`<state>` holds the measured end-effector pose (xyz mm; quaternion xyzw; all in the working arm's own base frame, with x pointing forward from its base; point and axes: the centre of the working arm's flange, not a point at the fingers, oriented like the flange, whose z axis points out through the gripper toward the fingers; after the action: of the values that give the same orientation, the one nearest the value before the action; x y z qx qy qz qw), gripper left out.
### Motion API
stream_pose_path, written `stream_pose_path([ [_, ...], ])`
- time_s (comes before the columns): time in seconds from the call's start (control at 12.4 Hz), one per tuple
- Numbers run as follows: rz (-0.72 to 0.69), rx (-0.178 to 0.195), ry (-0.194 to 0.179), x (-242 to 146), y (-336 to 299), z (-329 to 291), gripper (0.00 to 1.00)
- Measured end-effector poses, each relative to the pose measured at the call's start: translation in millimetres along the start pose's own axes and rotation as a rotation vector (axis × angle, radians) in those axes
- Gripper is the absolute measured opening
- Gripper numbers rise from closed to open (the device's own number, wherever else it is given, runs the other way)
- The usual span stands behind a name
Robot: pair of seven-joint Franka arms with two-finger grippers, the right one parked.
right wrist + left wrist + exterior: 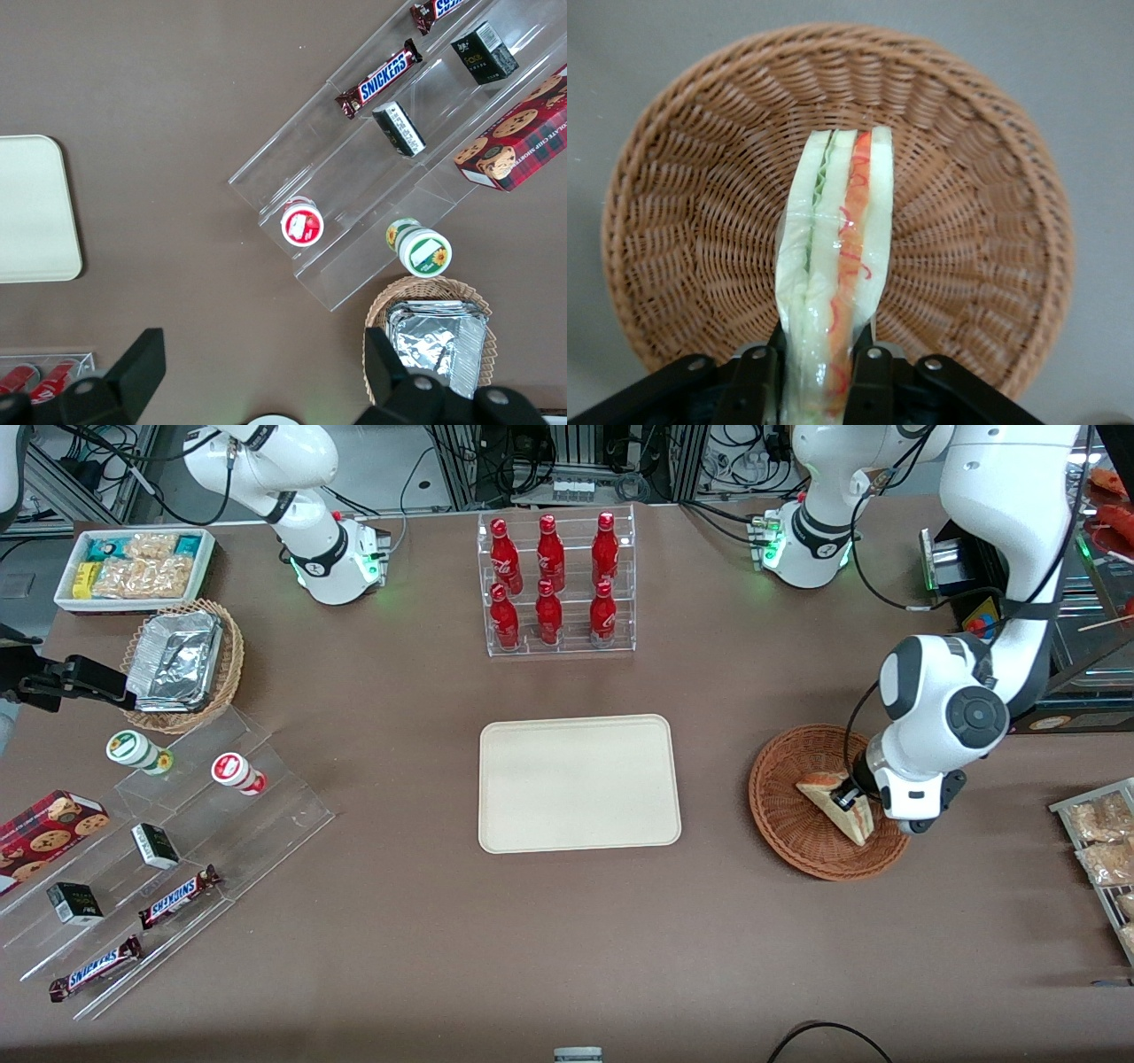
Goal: Place sandwich from basket to tray
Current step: 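Close the left gripper on the sandwich and lift it from the basket, then carry the held sandwich over to the cream tray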
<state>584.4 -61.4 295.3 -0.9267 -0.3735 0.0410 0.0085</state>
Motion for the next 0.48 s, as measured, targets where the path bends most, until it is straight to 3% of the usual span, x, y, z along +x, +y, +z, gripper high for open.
stream_pose_path([
  [0.24, 0.054, 0.015, -0.021, -9.9, 27.0, -40.1, 0.15],
  [0.48, 0.202, 0.013, -0.028, -57.2, 66.2, -48.4, 0.15],
])
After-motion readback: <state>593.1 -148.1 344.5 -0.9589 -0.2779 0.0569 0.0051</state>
